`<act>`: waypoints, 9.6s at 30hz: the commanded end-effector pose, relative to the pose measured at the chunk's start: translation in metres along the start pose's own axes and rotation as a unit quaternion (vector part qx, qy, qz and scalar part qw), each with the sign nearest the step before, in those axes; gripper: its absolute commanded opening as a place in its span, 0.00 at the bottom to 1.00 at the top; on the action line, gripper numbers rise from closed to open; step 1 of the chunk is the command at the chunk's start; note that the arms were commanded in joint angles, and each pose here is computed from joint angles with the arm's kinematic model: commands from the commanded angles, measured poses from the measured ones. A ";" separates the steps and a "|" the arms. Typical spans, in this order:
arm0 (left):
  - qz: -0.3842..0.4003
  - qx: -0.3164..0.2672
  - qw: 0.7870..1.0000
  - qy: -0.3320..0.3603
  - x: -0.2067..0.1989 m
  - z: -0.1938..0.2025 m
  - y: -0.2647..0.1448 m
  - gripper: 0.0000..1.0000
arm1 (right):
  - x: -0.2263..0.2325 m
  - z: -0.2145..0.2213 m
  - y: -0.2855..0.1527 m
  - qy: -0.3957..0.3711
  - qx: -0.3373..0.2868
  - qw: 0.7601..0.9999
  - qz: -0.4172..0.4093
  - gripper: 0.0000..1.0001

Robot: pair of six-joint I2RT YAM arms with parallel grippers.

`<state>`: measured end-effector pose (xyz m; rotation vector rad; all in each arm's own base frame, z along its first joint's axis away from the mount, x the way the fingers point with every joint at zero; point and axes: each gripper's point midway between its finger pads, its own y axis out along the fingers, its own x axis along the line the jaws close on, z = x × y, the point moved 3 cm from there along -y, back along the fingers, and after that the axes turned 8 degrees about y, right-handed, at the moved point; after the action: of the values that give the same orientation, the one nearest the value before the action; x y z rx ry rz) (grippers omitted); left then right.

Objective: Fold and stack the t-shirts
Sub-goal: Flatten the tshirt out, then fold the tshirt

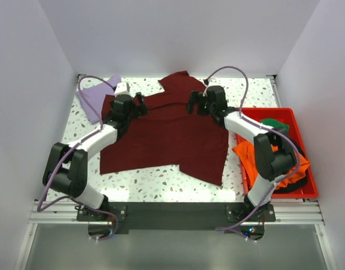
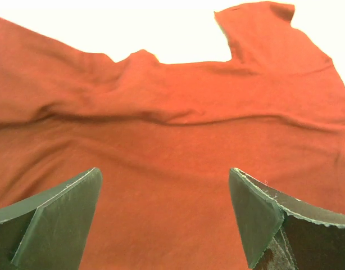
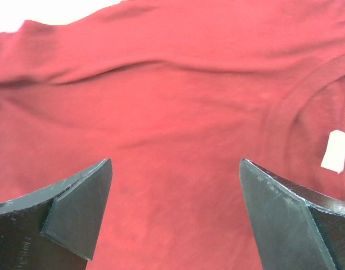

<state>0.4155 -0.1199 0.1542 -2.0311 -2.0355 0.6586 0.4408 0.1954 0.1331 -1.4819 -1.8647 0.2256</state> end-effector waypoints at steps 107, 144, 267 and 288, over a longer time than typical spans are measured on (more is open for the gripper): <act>0.031 -0.027 0.998 -0.042 0.054 0.006 -0.003 1.00 | 0.010 0.203 -0.124 -0.186 0.193 0.963 0.001 0.21; 0.028 -0.022 0.999 -0.041 0.055 0.009 0.001 1.00 | -0.059 0.059 -0.107 -0.076 0.030 0.985 0.153 0.62; -0.288 0.093 0.920 -0.248 0.180 0.147 -0.097 0.11 | -0.068 0.015 -0.041 0.017 0.018 1.000 0.018 0.00; -0.248 -0.060 0.928 -0.270 0.174 0.083 -0.152 0.00 | -0.031 0.010 -0.155 0.016 -0.052 0.997 -0.057 0.00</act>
<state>0.2453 0.0359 0.1177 -1.4335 -2.7610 1.0890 0.3386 0.1173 0.1916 -1.4752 -1.9401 0.0627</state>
